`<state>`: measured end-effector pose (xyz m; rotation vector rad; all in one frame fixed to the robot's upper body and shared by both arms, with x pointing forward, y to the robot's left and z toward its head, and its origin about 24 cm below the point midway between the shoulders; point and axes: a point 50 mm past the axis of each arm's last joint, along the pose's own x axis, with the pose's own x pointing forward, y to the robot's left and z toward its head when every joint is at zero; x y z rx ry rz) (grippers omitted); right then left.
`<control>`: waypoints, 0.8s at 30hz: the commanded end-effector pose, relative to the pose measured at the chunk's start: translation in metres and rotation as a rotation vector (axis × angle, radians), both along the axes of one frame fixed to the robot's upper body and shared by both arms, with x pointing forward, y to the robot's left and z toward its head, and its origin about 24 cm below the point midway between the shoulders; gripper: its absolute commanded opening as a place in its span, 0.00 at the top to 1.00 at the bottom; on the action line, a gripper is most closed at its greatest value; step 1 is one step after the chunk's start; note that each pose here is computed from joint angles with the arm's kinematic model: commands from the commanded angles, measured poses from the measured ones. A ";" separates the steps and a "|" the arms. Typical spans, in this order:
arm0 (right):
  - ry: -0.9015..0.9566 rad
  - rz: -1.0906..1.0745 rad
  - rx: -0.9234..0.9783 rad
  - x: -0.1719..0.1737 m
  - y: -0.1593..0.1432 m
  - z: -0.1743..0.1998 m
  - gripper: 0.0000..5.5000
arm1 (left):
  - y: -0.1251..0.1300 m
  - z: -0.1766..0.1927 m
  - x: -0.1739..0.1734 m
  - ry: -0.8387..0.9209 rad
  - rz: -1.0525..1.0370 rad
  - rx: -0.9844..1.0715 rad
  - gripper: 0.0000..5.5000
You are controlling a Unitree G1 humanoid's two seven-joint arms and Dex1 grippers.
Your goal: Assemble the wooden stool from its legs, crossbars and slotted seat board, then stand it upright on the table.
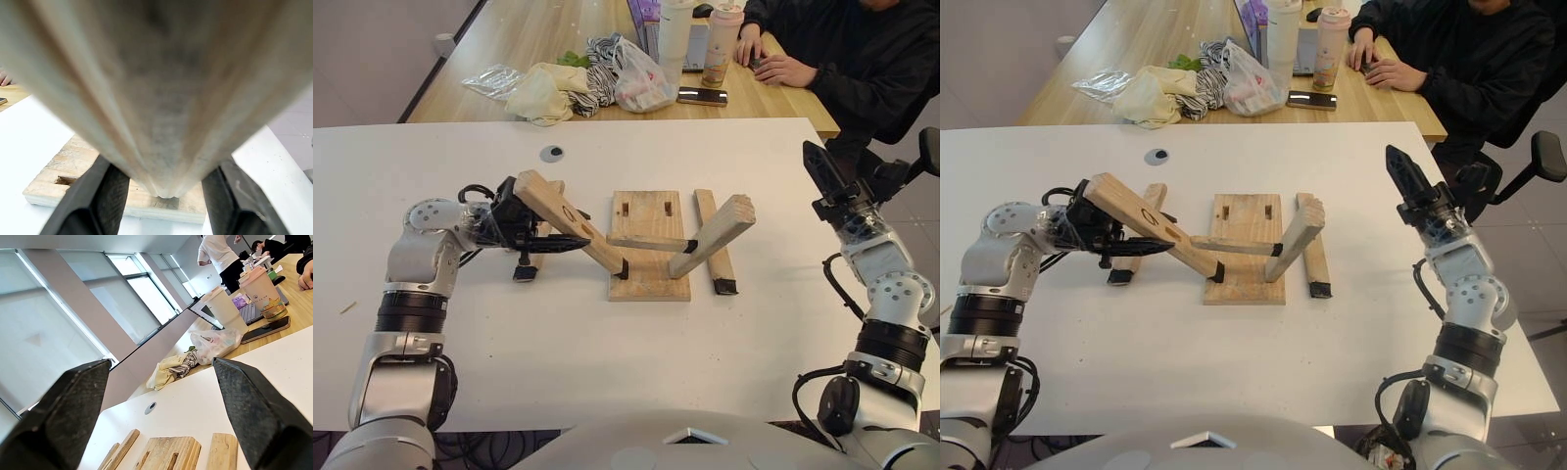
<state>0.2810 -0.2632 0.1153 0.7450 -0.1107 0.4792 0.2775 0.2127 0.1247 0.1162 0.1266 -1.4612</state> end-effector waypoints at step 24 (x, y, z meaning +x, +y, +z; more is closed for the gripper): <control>0.038 -0.025 -0.014 -0.003 0.000 -0.005 0.31 | -0.021 0.013 -0.016 -0.076 -0.063 0.105 0.64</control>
